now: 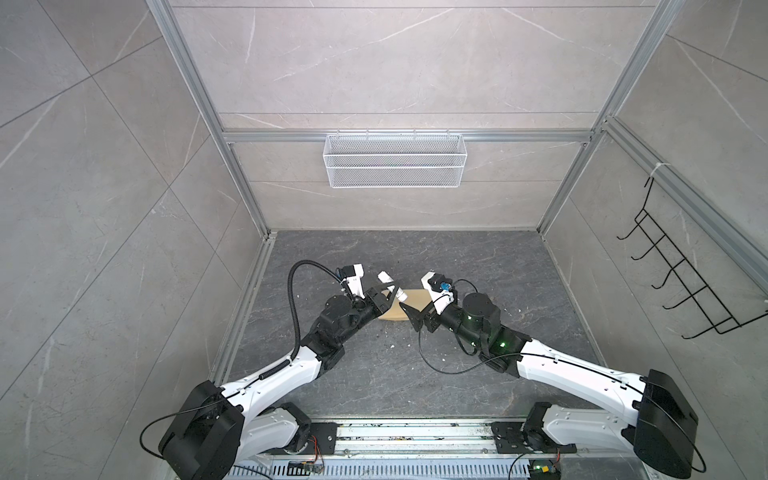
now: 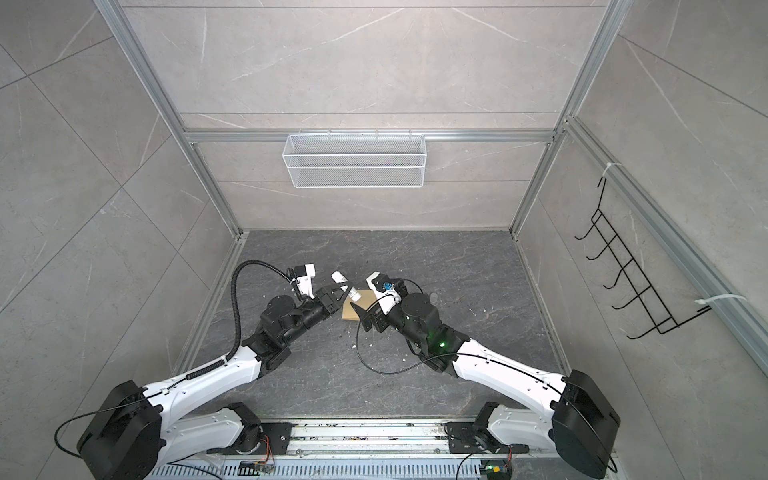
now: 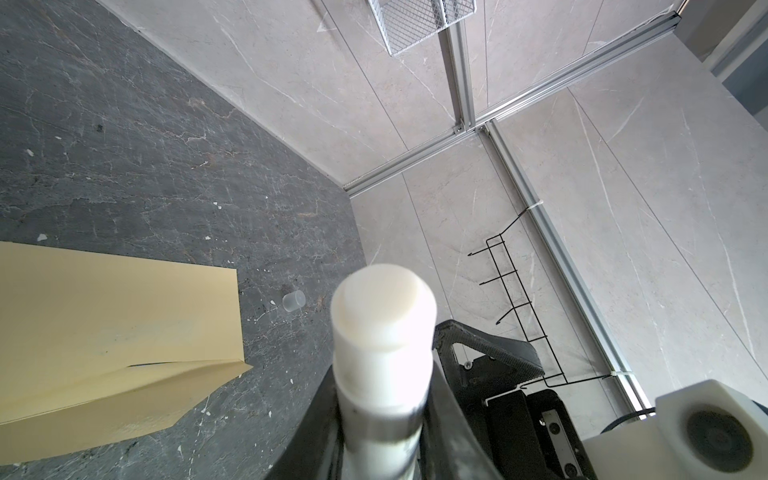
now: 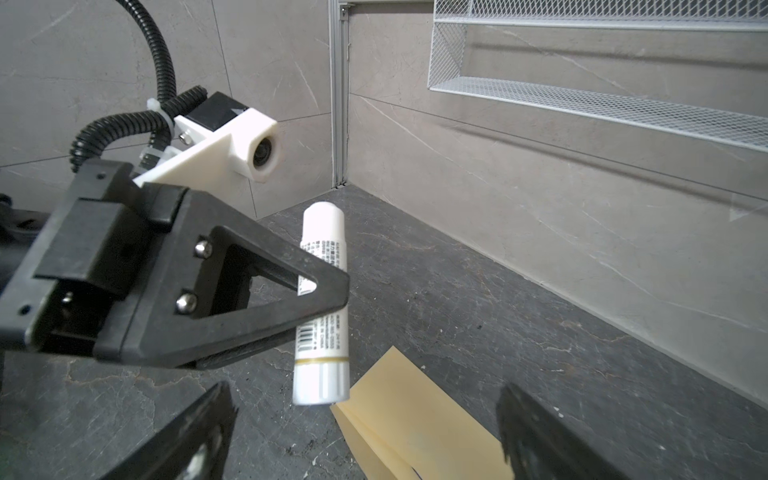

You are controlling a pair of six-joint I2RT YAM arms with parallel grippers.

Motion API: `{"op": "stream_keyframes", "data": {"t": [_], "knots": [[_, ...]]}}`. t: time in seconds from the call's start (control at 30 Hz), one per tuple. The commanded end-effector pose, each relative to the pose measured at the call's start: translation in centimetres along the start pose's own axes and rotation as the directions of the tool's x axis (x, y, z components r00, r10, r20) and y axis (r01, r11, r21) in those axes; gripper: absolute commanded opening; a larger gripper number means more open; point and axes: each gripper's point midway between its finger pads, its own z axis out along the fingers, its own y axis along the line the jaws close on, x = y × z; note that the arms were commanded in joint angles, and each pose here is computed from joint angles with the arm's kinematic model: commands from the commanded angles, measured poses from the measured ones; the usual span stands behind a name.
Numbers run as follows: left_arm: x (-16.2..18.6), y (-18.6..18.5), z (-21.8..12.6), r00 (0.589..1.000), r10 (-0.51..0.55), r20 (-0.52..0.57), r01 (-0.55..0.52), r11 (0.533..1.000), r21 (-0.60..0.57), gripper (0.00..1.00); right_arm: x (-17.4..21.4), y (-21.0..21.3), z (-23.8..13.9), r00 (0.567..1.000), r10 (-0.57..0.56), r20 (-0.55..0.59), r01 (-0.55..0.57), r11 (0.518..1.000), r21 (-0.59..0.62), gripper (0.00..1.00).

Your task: Place the letter into the envelope and seal it

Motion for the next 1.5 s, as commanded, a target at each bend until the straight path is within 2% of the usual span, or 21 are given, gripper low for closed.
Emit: {"op": "stream_keyframes", "data": {"t": [0.0,0.27,0.5,0.73,1.17,1.33,1.47], "knots": [[-2.1,-3.7,-0.2,0.997,0.040,0.064,-0.045,0.995,0.087,0.00,-0.5,-0.5,-0.5,0.999,0.040,-0.001,-0.040,0.999,0.028,0.99],[-2.2,-3.9,-0.5,0.997,0.043,0.069,-0.049,0.995,0.092,0.00,0.2,0.8,-0.2,0.999,0.003,-0.033,-0.004,0.999,-0.043,0.98],[-2.2,-3.9,-0.5,0.997,0.041,0.066,-0.047,0.995,0.090,0.00,-0.4,1.3,0.6,0.998,-0.062,-0.023,0.060,0.997,-0.053,0.80],[-2.1,-3.8,-0.5,0.997,0.037,0.064,-0.043,0.995,0.091,0.00,-0.5,2.0,1.9,0.993,-0.110,-0.031,0.108,0.993,-0.054,0.72],[-2.1,-3.9,-0.4,0.997,0.036,0.062,-0.042,0.995,0.095,0.00,-0.2,2.0,2.9,0.994,-0.103,-0.035,0.102,0.994,-0.034,0.51],[-1.9,-3.8,-0.2,0.998,0.037,0.050,-0.042,0.994,0.099,0.00,0.0,2.1,3.0,0.994,-0.101,-0.041,0.099,0.994,-0.038,0.37],[-1.5,-4.0,-0.1,0.997,0.071,0.036,-0.075,0.990,0.116,0.00,-0.1,2.2,2.8,0.996,-0.087,-0.034,0.085,0.995,-0.046,0.30]]}}
